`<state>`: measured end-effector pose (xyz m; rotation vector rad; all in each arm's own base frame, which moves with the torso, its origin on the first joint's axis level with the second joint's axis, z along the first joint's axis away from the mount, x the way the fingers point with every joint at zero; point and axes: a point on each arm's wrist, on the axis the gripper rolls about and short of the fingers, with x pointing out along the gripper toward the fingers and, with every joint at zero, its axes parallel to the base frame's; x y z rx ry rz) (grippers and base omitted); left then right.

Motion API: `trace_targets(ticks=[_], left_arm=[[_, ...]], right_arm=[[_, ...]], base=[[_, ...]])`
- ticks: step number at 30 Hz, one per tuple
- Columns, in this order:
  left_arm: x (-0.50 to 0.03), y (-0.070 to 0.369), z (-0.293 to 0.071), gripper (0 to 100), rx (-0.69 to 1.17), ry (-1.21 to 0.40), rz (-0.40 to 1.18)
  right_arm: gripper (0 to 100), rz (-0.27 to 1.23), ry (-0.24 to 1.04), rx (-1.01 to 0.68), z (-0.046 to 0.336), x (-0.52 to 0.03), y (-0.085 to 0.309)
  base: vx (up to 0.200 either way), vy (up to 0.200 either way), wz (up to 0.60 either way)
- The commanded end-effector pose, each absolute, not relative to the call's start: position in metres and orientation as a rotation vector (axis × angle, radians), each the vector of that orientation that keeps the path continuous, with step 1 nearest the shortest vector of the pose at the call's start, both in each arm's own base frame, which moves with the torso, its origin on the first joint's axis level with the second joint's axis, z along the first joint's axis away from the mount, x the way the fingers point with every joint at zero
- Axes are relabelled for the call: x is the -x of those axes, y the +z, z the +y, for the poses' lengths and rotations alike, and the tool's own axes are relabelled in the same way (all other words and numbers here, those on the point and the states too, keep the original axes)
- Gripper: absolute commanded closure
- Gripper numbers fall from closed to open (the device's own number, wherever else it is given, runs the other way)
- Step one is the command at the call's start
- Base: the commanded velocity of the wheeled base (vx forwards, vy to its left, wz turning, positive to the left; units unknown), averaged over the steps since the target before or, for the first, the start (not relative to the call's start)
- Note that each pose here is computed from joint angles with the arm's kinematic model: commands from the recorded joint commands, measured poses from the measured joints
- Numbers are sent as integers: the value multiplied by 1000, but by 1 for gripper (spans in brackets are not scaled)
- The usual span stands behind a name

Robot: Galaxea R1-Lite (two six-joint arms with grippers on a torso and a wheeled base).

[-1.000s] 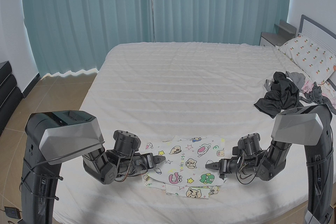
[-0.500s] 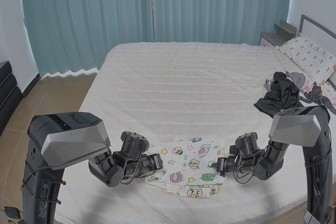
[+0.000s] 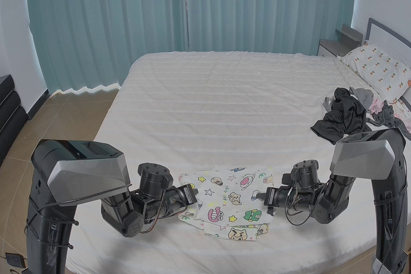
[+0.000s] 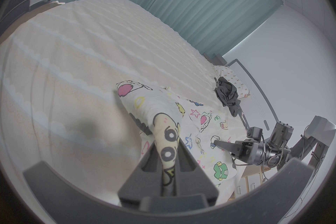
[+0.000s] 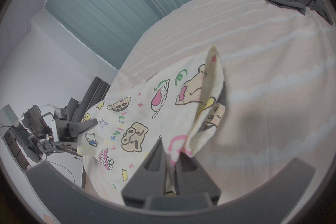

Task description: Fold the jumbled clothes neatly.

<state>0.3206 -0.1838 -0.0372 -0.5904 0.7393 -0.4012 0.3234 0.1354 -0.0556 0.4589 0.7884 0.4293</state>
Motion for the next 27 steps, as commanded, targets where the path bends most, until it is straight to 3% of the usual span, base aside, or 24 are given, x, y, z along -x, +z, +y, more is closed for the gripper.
trace_targets(ticks=[1,5,27], left_arm=[[-318,-36,-183,100,605,-393,746],[-318,-34,-183,100,634,-387,748],[-308,-32,-179,100,651,-404,732]], right_arm=[[100,770,436,-462,134,-320,-51],[100,751,441,-469,131,-315,-43],[100,747,462,-487,130,-310,-31]], base=[[0,0,0],[0,0,0],[-18,-200,0]])
